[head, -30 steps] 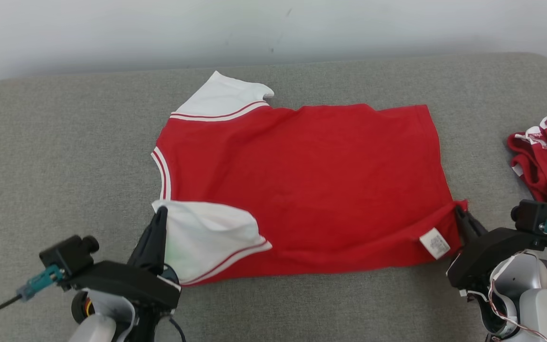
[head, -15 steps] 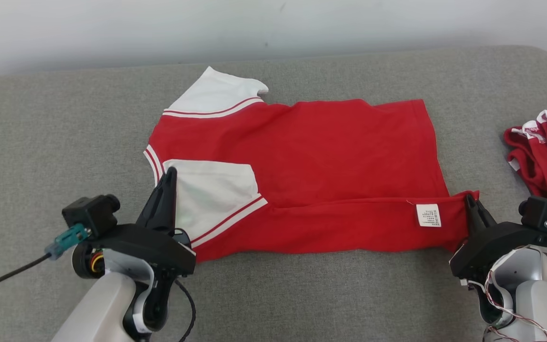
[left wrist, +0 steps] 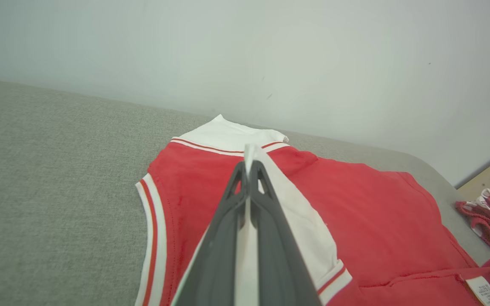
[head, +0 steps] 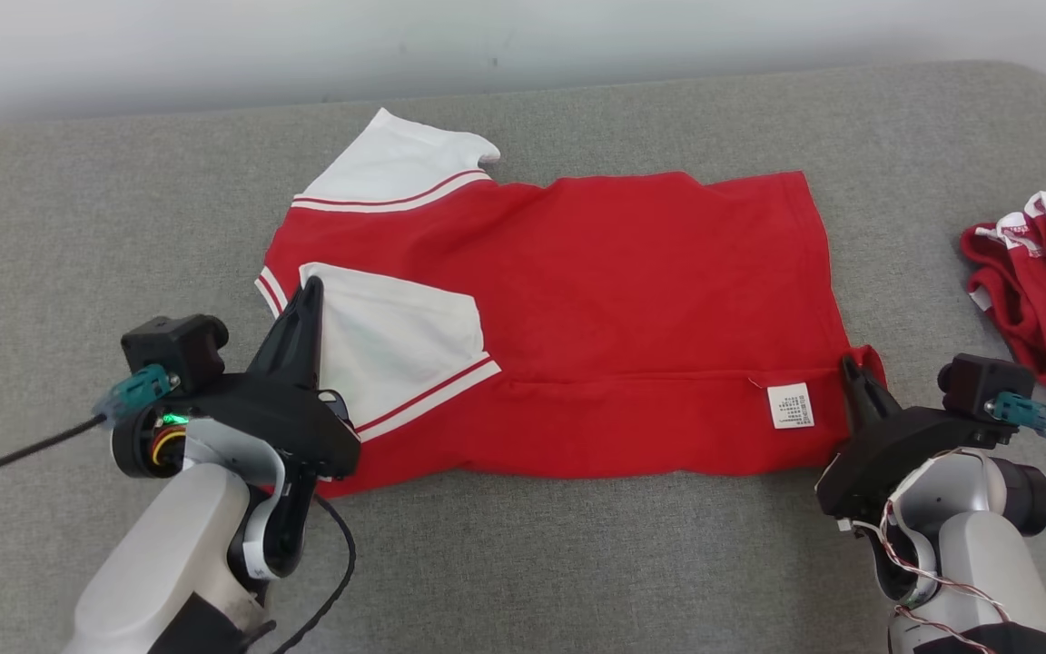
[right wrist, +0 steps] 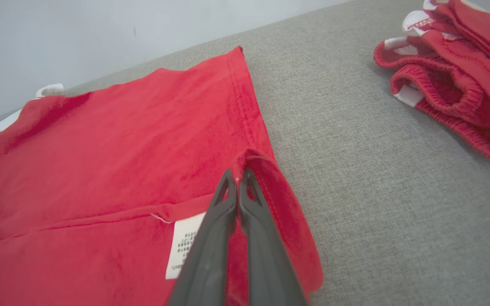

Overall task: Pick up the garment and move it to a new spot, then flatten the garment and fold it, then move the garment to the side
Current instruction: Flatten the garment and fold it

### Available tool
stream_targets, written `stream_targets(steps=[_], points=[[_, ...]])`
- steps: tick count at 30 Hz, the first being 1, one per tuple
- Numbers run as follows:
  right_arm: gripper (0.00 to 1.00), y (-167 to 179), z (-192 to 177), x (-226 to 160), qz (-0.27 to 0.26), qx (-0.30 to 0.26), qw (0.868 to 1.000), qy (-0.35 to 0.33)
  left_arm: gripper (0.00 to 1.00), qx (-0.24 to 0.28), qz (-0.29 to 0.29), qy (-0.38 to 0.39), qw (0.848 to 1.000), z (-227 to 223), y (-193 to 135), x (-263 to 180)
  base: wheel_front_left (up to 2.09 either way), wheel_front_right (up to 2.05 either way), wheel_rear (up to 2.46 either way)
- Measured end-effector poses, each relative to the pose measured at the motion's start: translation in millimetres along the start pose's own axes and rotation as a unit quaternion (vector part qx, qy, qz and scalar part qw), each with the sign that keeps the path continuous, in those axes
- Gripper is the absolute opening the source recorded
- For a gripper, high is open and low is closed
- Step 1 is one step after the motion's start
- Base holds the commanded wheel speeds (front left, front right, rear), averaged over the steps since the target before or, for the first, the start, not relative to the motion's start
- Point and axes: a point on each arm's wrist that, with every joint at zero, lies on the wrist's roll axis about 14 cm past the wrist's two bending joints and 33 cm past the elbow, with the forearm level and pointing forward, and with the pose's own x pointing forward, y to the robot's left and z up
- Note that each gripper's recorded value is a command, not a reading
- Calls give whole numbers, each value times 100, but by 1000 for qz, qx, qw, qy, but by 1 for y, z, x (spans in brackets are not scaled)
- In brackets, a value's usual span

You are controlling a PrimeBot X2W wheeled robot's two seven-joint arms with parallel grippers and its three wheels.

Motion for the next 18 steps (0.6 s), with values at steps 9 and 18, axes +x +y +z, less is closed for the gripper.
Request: stream_targets(steps=[9,18], points=[[100,4,8,4,3,-16,1000,-12,100,97,26,25,995,-2,19,6,0,0,0],[100,-17,17,-17,-26,-32,999,-6,100,153,81,48,984,-11,45,-26,0,0,0]])
